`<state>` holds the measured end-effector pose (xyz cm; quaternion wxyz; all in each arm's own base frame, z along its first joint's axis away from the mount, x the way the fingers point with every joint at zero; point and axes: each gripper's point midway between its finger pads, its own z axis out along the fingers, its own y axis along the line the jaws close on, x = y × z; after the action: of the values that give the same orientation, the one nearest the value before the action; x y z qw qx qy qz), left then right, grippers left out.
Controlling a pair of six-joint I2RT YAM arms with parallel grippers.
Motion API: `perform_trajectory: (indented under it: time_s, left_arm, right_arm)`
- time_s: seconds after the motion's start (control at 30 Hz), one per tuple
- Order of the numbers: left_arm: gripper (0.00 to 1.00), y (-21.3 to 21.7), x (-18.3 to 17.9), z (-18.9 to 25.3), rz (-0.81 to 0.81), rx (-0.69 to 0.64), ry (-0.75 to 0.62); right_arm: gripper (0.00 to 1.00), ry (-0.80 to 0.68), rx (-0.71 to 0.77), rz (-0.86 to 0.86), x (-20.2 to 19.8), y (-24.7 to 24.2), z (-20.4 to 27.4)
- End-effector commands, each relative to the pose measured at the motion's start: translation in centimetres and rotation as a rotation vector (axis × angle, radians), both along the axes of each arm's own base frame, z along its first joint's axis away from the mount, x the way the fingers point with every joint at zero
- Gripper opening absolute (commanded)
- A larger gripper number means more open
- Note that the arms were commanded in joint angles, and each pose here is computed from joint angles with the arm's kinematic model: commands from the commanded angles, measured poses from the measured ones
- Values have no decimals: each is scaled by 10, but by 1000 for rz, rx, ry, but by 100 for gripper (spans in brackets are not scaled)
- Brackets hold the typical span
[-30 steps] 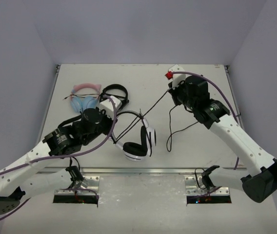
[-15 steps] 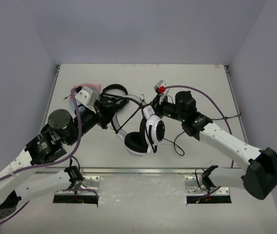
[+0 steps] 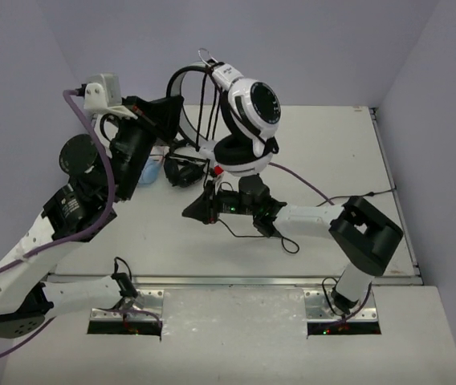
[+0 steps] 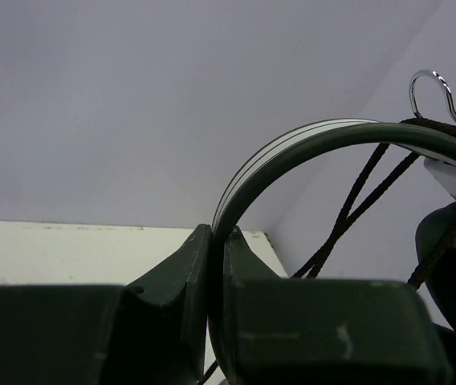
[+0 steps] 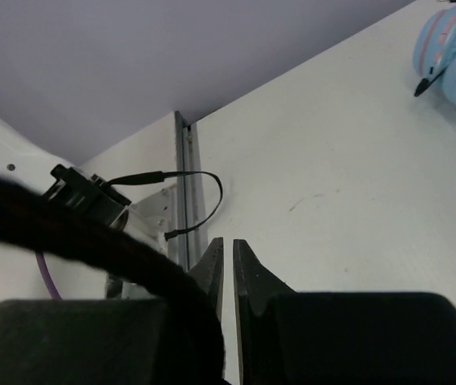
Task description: Wrap the headphones
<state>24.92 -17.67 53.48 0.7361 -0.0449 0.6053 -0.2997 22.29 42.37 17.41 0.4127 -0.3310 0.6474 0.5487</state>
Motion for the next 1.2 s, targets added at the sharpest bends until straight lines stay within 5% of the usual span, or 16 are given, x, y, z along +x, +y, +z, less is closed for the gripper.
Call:
perform_trajectory:
  time_s: [0.0, 0.23, 0.47, 0.63, 0.93, 1.17]
  left_arm:
    - [0, 36, 16, 40, 221, -197, 2]
    - [0, 20, 53, 27, 370, -128, 63]
    - [0, 19, 73, 11, 509, -101, 92]
    - [0, 11, 82, -1, 522, -169, 121]
    - [0, 22, 82, -12, 604, -258, 156]
    - [0, 37, 77, -17, 692, -260, 171]
  right_arm:
    - [8, -22, 117, 37, -19, 17, 24]
    - [6, -6, 32, -8, -41, -7, -13]
    - [7, -60, 52, -29, -74, -43, -2]
    - [13, -71, 66, -29, -93, -59, 4]
    - [1, 16, 84, -49, -109, -73, -4]
    - [14, 21, 12, -75, -126, -76, -27]
